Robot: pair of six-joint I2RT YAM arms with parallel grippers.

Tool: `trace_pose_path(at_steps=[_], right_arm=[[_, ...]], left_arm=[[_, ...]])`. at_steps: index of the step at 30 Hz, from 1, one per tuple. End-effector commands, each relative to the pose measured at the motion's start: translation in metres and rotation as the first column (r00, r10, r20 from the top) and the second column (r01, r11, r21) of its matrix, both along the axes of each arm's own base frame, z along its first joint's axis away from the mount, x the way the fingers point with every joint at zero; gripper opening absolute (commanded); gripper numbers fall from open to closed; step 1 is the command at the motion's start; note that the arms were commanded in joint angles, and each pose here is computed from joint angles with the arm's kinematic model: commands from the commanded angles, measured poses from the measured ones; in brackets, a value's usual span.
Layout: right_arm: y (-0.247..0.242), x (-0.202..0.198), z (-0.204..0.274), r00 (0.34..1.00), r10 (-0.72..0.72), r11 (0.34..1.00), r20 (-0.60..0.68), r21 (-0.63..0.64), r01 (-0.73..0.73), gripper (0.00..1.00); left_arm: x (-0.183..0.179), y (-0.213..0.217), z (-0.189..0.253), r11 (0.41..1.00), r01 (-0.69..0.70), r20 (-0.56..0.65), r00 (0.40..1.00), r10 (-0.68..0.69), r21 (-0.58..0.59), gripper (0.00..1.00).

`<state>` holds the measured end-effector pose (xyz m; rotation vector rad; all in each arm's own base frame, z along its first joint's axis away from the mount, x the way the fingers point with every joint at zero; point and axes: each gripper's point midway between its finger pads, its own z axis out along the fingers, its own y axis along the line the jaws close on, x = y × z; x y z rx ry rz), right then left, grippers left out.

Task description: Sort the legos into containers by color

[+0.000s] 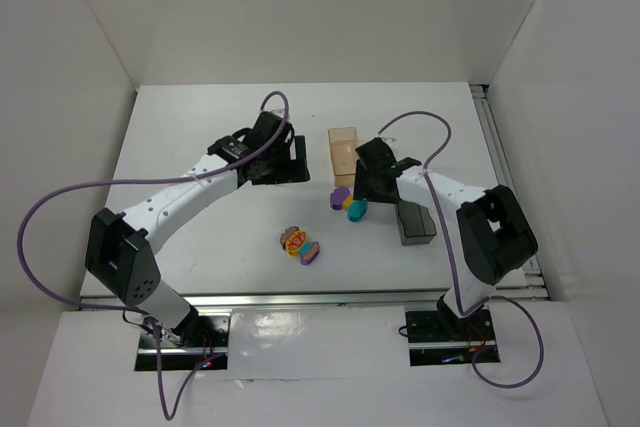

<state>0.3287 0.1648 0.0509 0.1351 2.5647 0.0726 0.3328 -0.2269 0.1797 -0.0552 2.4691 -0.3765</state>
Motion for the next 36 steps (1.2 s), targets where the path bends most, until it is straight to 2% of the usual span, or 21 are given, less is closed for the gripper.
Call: trace_pose_path(at_steps=[1, 6, 11, 18, 21, 25, 30, 32, 33, 36], right_arm=[[-0.010, 0.019, 0.009, 0.997, -0.063, 0.997, 0.050, 0.045, 0.061, 0.70], [-0.020, 0.028, -0.002, 0.996, -0.078, 0.997, 0.035, 0.003, 0.078, 0.68], [-0.028, 0.039, -0.015, 0.999, -0.048, 0.996, 0.019, -0.073, 0.050, 0.89], [-0.039, 0.052, -0.026, 1.000, -0.011, 0.986, 0.009, -0.166, 0.013, 0.93], [-0.047, 0.061, -0.035, 1.000, 0.005, 0.984, 0.006, -0.177, -0.004, 0.86], [-0.040, 0.067, -0.040, 0.998, 0.056, 0.988, 0.008, -0.144, -0.054, 0.86], [-0.018, 0.052, -0.049, 0.987, 0.157, 0.987, -0.019, -0.027, -0.157, 0.86], [-0.012, 0.044, -0.049, 0.983, 0.181, 0.983, -0.037, 0.010, -0.181, 0.80], [-0.012, 0.042, -0.047, 0.984, 0.173, 0.985, -0.034, 0.016, -0.172, 0.74], [-0.012, 0.034, -0.046, 0.988, 0.149, 0.988, -0.046, -0.035, -0.151, 0.65]], left_arm=[[-0.007, -0.012, -0.002, 1.000, 0.010, -0.015, 1.000, -0.010, -0.027, 0.92], [-0.010, -0.019, -0.012, 1.000, 0.017, -0.040, 0.999, -0.017, -0.008, 0.92], [-0.013, -0.021, -0.021, 1.000, 0.026, -0.063, 0.998, -0.025, 0.009, 0.92], [-0.010, -0.016, -0.028, 0.999, -0.003, -0.064, 0.998, 0.006, 0.040, 0.92], [-0.010, -0.016, -0.033, 0.999, -0.003, -0.073, 0.997, 0.006, 0.048, 0.91], [-0.008, -0.017, -0.036, 0.999, -0.003, -0.073, 0.997, 0.006, 0.048, 0.91], [-0.008, -0.018, -0.043, 0.998, -0.002, -0.089, 0.996, 0.007, 0.060, 0.91], [-0.007, -0.021, -0.044, 0.999, 0.004, -0.095, 0.996, 0.001, 0.053, 0.90], [-0.007, -0.021, -0.044, 0.999, 0.004, -0.095, 0.996, 0.001, 0.053, 0.90], [-0.007, -0.021, -0.044, 0.999, 0.004, -0.095, 0.996, 0.001, 0.053, 0.90]])
